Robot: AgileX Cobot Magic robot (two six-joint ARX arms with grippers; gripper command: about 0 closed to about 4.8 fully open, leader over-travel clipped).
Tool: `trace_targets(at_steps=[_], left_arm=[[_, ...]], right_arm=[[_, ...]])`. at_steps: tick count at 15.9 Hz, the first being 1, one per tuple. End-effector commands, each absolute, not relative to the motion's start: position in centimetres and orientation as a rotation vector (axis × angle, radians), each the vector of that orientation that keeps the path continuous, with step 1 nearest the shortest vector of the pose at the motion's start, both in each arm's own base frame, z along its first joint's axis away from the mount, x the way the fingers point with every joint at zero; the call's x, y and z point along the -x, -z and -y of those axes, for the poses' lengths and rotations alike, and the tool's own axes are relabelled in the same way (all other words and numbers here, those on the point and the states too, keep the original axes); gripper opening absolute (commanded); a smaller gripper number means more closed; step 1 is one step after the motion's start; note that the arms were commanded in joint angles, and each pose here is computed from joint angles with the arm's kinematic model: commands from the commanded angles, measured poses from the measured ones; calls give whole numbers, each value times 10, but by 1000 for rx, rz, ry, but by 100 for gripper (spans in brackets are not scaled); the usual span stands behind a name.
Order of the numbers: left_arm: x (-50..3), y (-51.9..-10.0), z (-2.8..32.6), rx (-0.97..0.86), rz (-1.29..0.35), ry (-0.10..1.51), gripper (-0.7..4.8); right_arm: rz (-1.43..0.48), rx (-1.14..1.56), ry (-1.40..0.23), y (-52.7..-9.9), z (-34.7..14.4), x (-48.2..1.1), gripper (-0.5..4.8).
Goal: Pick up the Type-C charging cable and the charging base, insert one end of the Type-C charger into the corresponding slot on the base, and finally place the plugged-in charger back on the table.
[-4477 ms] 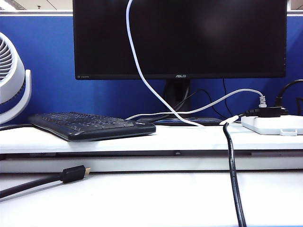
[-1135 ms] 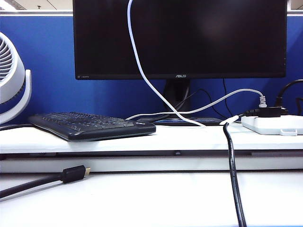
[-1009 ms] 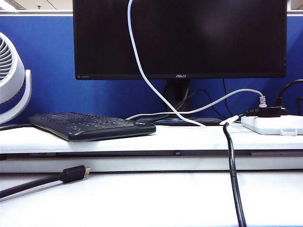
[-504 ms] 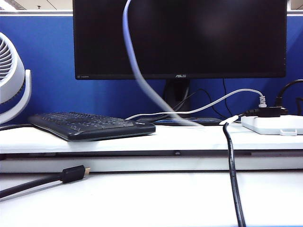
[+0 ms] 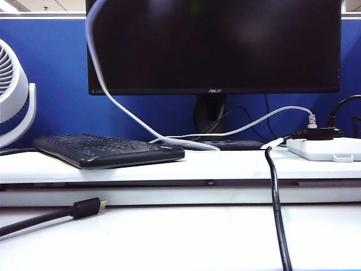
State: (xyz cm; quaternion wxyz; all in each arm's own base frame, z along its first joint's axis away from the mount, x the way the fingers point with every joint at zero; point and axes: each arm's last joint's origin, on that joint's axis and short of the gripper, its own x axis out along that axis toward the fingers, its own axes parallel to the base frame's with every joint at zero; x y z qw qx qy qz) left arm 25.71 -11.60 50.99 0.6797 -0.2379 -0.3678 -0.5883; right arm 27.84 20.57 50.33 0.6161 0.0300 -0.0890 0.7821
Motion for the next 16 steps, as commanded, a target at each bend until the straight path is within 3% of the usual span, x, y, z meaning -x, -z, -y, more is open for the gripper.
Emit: trace_targets(at_steps=[1, 10, 12, 16], left_arm=[[-254, -513, 114, 527, 840, 1325, 20], [-259, -510, 117, 516, 756, 1341, 20], [-259, -510, 117, 514, 751, 1342, 20], [-260, -509, 117, 516, 732, 1343, 20]], right_arm=[[211, -73, -1760, -502, -200, -285, 272], [269, -72, -1635, -522, -163, -281, 268], [280, -72, -1625, -525, -161, -277, 238], [275, -95, -1580, -535, -142, -271, 238]])
